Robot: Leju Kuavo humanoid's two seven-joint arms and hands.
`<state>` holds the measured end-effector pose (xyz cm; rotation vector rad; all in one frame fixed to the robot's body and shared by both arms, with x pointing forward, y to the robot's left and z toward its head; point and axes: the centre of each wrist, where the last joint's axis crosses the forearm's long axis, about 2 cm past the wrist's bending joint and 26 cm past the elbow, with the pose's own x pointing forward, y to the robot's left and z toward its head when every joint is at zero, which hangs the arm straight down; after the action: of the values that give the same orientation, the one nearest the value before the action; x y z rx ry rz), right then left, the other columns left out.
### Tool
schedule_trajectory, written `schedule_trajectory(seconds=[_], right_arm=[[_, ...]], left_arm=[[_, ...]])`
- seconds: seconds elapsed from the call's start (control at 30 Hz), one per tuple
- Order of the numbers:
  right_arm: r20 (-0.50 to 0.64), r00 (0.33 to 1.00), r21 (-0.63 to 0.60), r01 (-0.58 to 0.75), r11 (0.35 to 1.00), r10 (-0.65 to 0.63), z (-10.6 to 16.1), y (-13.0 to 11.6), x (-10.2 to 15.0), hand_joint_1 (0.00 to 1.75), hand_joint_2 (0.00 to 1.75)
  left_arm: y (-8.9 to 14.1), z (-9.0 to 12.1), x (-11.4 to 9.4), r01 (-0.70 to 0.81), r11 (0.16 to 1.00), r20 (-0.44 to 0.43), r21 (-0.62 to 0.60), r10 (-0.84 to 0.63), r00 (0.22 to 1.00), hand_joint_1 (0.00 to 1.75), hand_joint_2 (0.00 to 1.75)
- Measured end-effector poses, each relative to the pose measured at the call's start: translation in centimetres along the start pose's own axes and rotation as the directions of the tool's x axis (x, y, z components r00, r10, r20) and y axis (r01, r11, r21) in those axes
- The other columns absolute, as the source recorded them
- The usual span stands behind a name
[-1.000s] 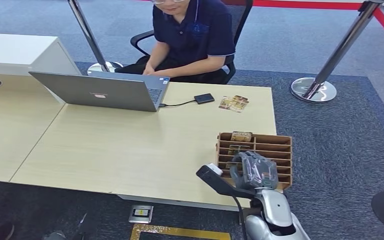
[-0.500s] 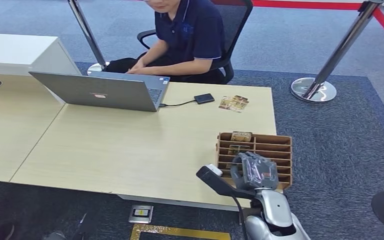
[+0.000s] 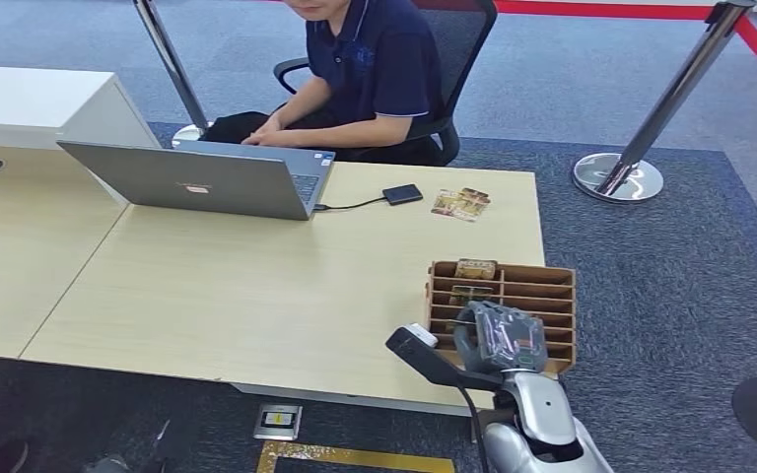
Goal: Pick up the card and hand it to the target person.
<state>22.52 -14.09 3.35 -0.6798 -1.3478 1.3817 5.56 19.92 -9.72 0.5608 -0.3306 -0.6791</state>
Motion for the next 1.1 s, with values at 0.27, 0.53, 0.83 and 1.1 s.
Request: schedule_trajectory(seconds=[0.27,0.53,0.83,1.1], right_arm=[[0.012,1.000,-0.022,0.010,1.000,-0.010,-0.1,-0.4,0.0,1.75,1.75],[0.045,0.999,-0.083,0.012,0.996,-0.008,0.3,-2.5,-0.5,1.71,1.75],[0.131,0.991,-0.146,0.033,0.989,-0.014,0.9,-5.6,-2.3,1.64,1.75],[0.214,0.977,-0.226,0.049,0.973,0.000,-0.3,-9.2,-3.8,1.70,1.75]], left_arm=[[0.0,0.0,0.0,0.001,1.000,0.001,-0.003,-0.001,1.000,0.00,0.00],[0.0,0.0,0.0,0.003,1.000,0.005,-0.007,-0.003,1.000,0.00,0.00],[0.0,0.0,0.0,-0.009,1.000,0.008,-0.007,0.009,1.000,0.00,0.00],[0.0,0.0,-0.1,-0.025,1.000,-0.001,-0.004,0.025,1.000,0.00,0.00]])
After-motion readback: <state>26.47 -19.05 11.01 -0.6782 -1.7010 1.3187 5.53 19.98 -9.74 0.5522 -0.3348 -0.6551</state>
